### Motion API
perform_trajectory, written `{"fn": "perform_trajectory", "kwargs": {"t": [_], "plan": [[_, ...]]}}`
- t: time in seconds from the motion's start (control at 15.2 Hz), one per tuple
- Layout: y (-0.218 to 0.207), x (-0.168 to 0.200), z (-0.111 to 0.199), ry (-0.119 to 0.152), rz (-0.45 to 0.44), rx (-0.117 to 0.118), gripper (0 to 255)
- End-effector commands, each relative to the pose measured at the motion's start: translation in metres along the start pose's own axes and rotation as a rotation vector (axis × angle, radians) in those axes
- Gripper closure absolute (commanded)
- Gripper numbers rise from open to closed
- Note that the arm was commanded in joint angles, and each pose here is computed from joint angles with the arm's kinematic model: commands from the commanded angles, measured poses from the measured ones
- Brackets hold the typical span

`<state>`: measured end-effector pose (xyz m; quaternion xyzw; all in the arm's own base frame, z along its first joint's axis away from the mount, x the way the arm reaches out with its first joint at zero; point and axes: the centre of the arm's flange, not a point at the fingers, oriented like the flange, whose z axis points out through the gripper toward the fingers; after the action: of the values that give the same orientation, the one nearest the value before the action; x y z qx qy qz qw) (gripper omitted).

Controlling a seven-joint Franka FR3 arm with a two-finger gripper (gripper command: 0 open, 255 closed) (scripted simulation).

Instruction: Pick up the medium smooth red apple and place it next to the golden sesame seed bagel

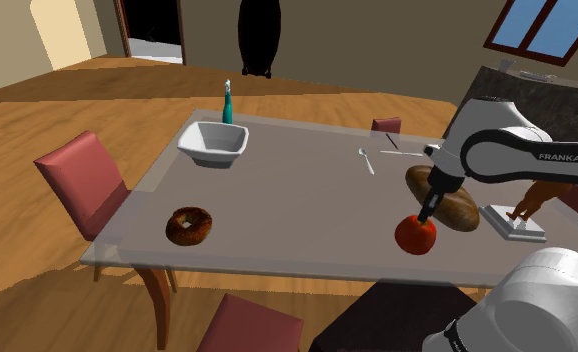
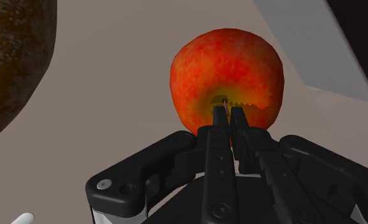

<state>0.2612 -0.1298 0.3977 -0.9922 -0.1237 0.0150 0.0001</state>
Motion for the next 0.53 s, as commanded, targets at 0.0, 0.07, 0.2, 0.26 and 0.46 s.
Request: {"fn": "perform_trajectory", "kwargs": {"t": [0.0, 0.07, 0.2, 0.26, 0.46], "plan": [[0.000, 0.000, 0.001, -0.001, 0.000, 0.001, 255], [0.000, 0.000, 0.001, -0.001, 0.000, 0.001, 255], [0.000, -0.001, -0.005, -0.001, 0.000, 0.001, 255], [0.000, -0.001, -0.010, -0.001, 0.000, 0.001, 255], [0.000, -0.001, -0.026, -0.001, 0.000, 0.001, 255]]}}
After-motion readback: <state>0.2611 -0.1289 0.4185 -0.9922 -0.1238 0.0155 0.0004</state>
